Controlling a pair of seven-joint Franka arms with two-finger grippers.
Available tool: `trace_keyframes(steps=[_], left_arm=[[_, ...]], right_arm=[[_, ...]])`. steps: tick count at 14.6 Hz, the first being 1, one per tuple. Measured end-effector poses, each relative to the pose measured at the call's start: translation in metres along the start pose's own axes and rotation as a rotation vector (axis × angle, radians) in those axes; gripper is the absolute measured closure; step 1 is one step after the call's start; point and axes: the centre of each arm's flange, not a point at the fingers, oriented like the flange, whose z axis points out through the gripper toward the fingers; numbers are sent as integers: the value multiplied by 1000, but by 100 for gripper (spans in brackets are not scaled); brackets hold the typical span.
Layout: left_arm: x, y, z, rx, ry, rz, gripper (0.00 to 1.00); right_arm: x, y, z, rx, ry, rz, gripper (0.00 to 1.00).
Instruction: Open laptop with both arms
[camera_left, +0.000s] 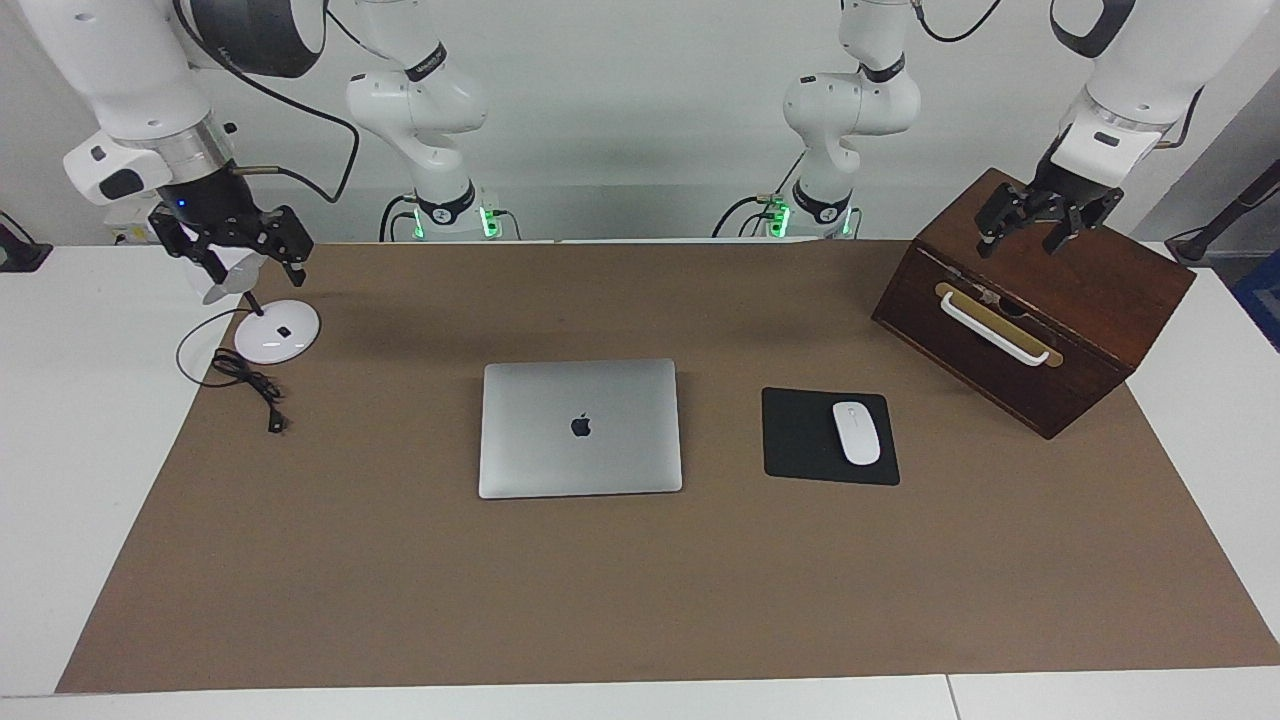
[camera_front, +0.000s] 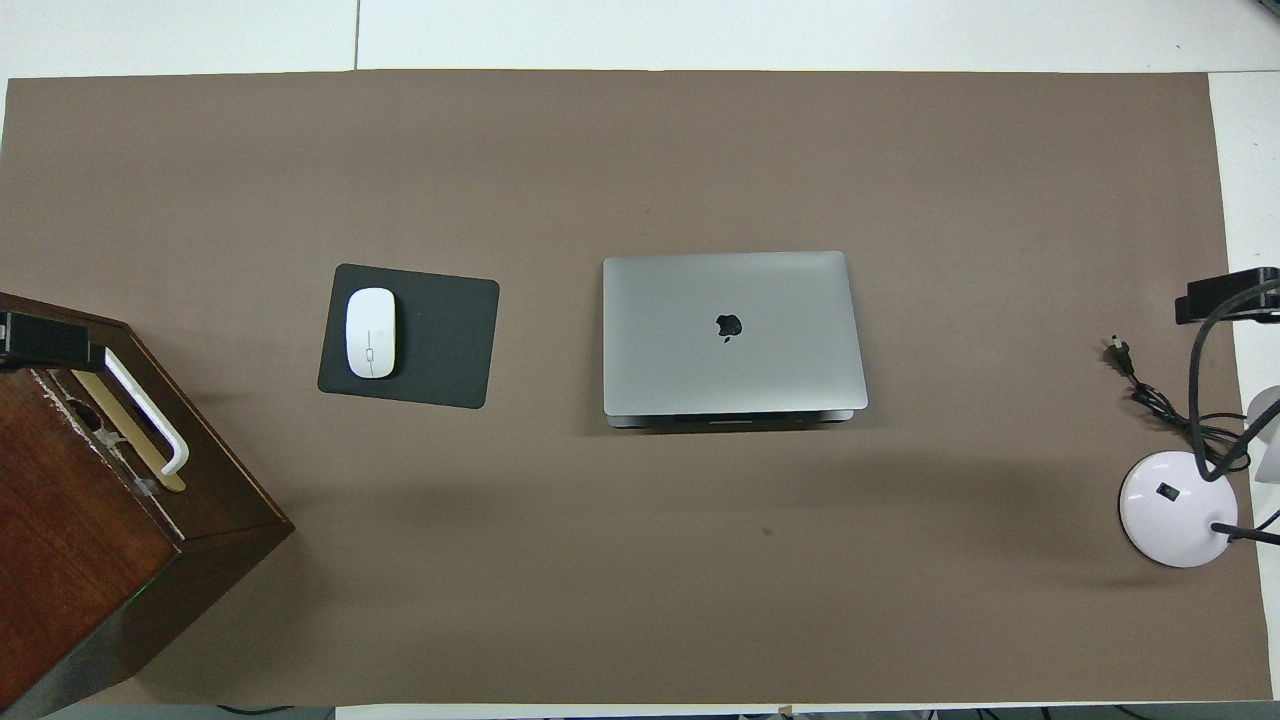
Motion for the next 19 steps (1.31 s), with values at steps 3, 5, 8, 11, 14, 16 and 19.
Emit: trace_keyframes(steps=[3, 5, 8, 11, 14, 16, 19], left_arm=[[2, -1, -1, 0, 21, -4, 42], [4, -2, -2, 0, 31, -5, 64], [6, -2, -4, 0, 52, -11, 99], [12, -2, -9, 1, 108, -12, 99], [21, -2, -14, 3, 182, -10, 99], [27, 0, -17, 4, 233, -7, 99], [33, 3, -9, 3, 281, -1, 99]], right_arm=[[0, 0, 0, 0, 0, 0, 0], [0, 0, 0, 0, 0, 0, 0], [0, 0, 1, 0, -1, 0, 0], [0, -5, 11, 64, 19, 14, 0], [-9, -10, 32, 124, 66, 59, 0], [-16, -23, 37, 147, 79, 109, 0], [-30, -58, 50, 190, 130, 170, 0]])
